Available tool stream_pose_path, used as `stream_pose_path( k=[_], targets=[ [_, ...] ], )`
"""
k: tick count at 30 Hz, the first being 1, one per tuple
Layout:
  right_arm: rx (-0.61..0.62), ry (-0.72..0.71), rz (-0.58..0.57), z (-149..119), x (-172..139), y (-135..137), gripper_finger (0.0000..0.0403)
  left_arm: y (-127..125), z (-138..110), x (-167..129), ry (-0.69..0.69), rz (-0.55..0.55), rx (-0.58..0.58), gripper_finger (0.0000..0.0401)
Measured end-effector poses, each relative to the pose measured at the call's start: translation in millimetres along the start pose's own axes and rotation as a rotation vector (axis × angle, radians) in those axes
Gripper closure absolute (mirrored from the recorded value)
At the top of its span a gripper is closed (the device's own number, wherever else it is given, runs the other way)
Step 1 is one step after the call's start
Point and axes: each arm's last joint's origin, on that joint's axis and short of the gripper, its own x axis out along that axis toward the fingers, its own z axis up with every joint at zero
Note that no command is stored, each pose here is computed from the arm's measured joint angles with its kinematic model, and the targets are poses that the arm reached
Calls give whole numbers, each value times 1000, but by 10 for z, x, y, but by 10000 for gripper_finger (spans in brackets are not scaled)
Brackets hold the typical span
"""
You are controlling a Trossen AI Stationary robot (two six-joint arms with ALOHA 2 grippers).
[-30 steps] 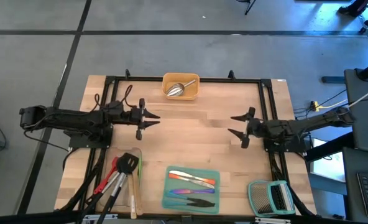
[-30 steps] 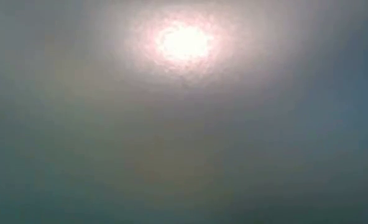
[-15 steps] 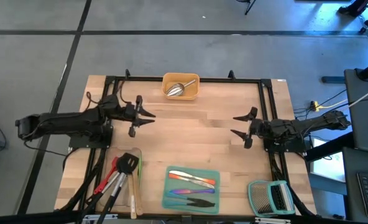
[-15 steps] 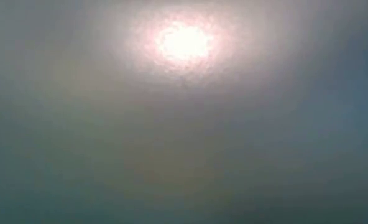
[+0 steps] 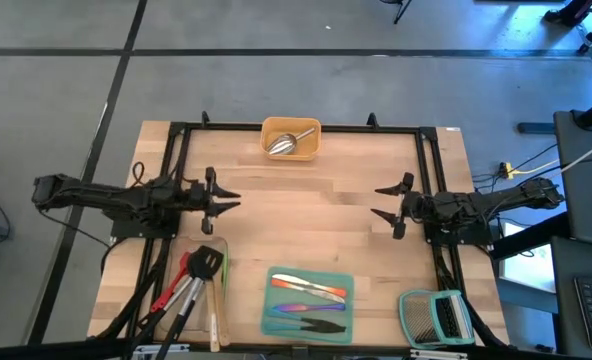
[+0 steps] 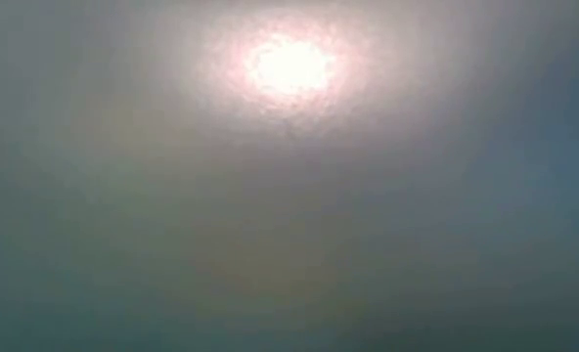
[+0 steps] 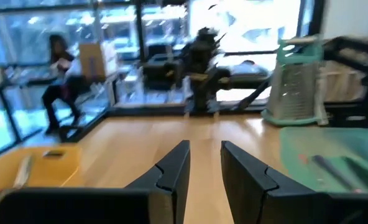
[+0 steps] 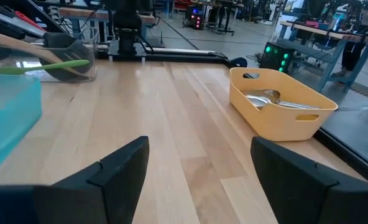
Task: Pick & Place Kitchen Items
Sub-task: Return to Home Position
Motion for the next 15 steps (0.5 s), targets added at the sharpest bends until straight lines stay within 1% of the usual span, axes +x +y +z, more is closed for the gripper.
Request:
stream_pose_path(
  k=[4, 8, 10, 12, 15],
  targets=[
    [0, -1, 0, 2, 0, 0, 117, -83, 47, -39, -42, -46, 8, 315],
    [1, -1, 0, 2, 0, 0, 117, -149, 87, -86, -77, -57, 3, 315],
    [1, -2, 0, 3, 0, 0, 117, -181, 102, -109, -91, -70, 21, 315],
    [1, -2, 0, 3, 0, 0, 117, -207, 114, -138, -102, -93, 40, 315],
    [1, -2, 0, 3, 0, 0, 117, -239, 121, -186, -110, -147, 38, 315]
  ],
)
